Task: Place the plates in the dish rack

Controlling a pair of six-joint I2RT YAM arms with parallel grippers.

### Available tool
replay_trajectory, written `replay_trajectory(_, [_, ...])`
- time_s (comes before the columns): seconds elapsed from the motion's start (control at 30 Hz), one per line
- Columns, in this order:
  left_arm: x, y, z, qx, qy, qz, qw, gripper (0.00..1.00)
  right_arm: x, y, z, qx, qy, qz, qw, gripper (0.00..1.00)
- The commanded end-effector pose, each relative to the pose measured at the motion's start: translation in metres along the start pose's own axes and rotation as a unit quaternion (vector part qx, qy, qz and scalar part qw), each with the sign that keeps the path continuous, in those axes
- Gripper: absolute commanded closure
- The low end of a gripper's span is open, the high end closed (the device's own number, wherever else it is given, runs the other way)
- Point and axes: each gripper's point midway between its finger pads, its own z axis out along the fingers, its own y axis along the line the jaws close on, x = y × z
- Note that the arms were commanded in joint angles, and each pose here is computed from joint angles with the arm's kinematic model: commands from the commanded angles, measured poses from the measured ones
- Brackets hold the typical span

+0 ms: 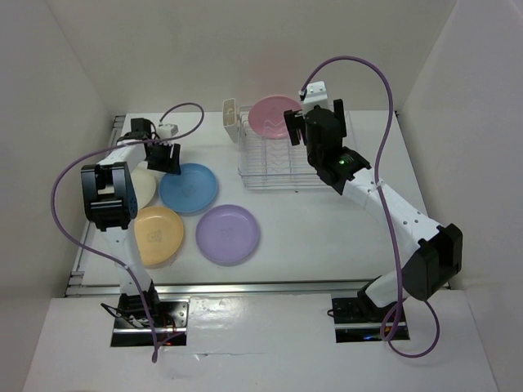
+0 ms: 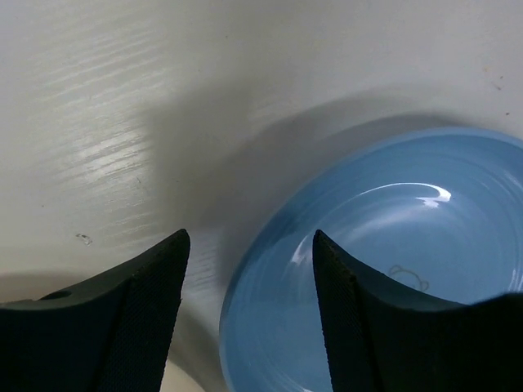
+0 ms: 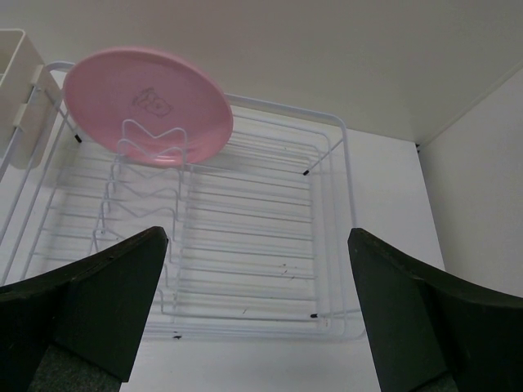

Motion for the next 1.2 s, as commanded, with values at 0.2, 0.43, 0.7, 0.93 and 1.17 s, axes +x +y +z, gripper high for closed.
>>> replay_trajectory(0.2, [0.004, 0.001, 0.011, 0.022, 0.009, -0.004, 1.0, 0.53, -0.016, 0.0, -0.002, -0.003, -0.016, 0.019, 1.0, 0.0])
replay_trajectory(0.43, [0.006, -0.003, 0.014, 0.039, 0.014, -0.004, 0.999, 0.99, -0.006, 0.002, -0.001, -0.004, -0.008, 0.013, 1.0, 0.0])
replay_trajectory(0.7, [-0.032, 0.003, -0.01, 0.011, -0.043, 0.016, 0.999, 1.0, -0.003, 0.002, -0.002, -0.005, -0.008, 0.022, 1.0, 0.0])
replay_trajectory(0.93, [-0.111, 0.006, -0.072, -0.041, -0.19, 0.085, 0.977, 1.0, -0.001, 0.003, -0.002, -0.005, -0.004, 0.03, 1.0, 0.0])
replay_trajectory(1.17, [-0.192, -0.02, -0.176, -0.08, -0.411, 0.166, 0.893, 1.0, 0.0, 0.009, -0.004, -0.014, -0.002, 0.031, 0.999, 0.0])
